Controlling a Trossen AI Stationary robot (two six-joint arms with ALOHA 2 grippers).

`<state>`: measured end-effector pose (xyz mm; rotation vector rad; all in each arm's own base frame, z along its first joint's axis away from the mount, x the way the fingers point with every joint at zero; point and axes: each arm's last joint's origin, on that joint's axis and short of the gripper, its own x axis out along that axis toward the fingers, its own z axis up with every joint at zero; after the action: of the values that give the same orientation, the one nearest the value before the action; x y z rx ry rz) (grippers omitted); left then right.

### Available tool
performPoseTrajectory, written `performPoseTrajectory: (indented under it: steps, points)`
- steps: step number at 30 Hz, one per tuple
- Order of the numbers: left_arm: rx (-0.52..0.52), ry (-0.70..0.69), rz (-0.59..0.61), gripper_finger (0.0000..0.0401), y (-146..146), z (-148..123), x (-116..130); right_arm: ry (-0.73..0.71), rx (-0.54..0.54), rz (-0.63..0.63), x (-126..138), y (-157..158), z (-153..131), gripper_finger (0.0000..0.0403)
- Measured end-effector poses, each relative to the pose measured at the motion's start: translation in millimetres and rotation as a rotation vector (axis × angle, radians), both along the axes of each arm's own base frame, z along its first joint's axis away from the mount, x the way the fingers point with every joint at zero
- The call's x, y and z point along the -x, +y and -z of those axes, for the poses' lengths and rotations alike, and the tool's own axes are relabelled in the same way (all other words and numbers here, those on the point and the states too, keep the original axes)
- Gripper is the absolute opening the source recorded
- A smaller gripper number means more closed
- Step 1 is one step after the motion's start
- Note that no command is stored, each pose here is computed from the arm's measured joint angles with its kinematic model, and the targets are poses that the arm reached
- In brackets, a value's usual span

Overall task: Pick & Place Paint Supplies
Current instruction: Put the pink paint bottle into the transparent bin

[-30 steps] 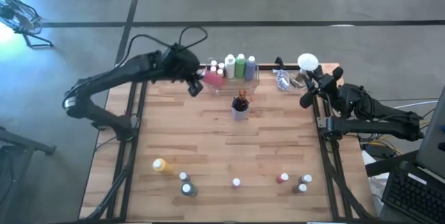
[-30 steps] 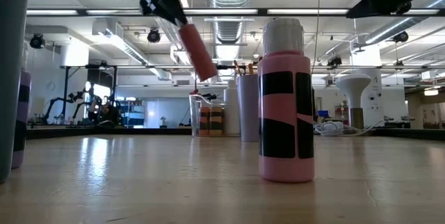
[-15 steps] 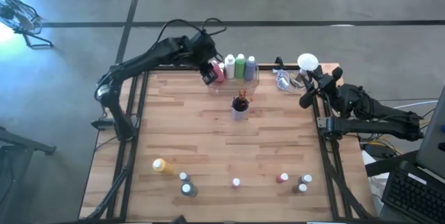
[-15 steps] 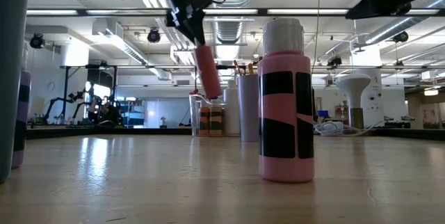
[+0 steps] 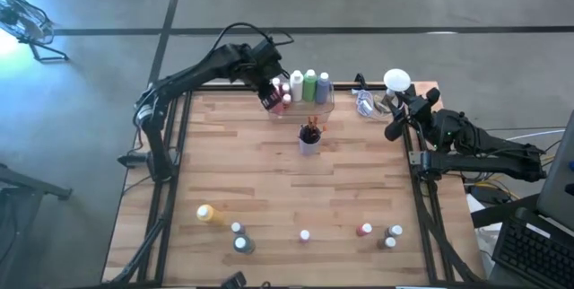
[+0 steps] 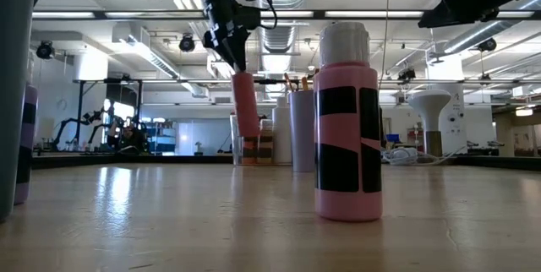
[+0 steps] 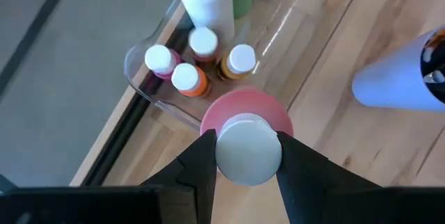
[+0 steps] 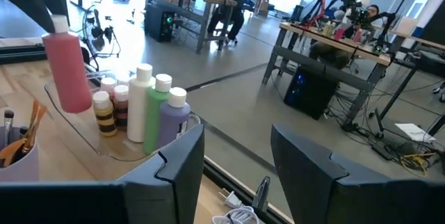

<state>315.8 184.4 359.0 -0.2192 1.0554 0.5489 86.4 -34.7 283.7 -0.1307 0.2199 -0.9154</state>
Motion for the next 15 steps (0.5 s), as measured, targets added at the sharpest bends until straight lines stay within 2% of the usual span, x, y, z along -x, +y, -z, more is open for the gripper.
performPoseTrajectory:
  steps: [8, 15]
  points:
    - [0.03, 0.0, 0.01, 0.0126, 4, 5, -1, -0.001, 0.0, 0.0, 0, 0, 0, 0.0174]
    - [0.073, 0.075, 0.007, 0.0126, 18, 32, -12, -0.003, -0.001, 0.0, 0, 0, 0, 0.0172]
